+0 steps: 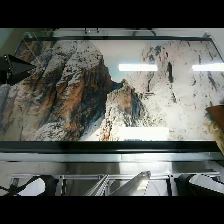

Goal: Fold the shirts.

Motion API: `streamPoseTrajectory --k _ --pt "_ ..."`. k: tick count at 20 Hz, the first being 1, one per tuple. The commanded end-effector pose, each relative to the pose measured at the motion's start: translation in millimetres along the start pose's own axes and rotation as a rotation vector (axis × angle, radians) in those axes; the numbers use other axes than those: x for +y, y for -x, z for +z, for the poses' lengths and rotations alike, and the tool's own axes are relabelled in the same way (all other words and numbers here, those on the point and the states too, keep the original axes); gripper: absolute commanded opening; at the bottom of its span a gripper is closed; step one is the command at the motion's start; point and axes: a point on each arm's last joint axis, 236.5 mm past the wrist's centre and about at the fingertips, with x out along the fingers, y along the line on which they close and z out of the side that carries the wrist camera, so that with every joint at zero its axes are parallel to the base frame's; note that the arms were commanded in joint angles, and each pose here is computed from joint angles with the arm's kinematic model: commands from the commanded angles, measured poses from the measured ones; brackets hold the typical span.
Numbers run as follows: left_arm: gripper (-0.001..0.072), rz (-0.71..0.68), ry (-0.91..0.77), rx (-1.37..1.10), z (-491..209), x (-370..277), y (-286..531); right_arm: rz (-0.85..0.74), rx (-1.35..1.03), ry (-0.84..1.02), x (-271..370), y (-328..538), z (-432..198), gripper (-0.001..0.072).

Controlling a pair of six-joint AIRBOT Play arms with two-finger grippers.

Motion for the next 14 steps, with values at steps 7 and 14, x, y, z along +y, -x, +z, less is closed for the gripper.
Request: streamPoseTrajectory --k 7,14 --pt "0.0701 -0.057 0.102 0.099 -15.5 29.2 -24.2 -0.586 0.527 -0.172 -154.6 71.4 -103.7 0.0016" --pt "0.0701 -0.078 0.072 0.135 -21.4 23.3 -37.1 -0.892 0.598 -0.178 -209.8 118.6 -132.5 0.0016"
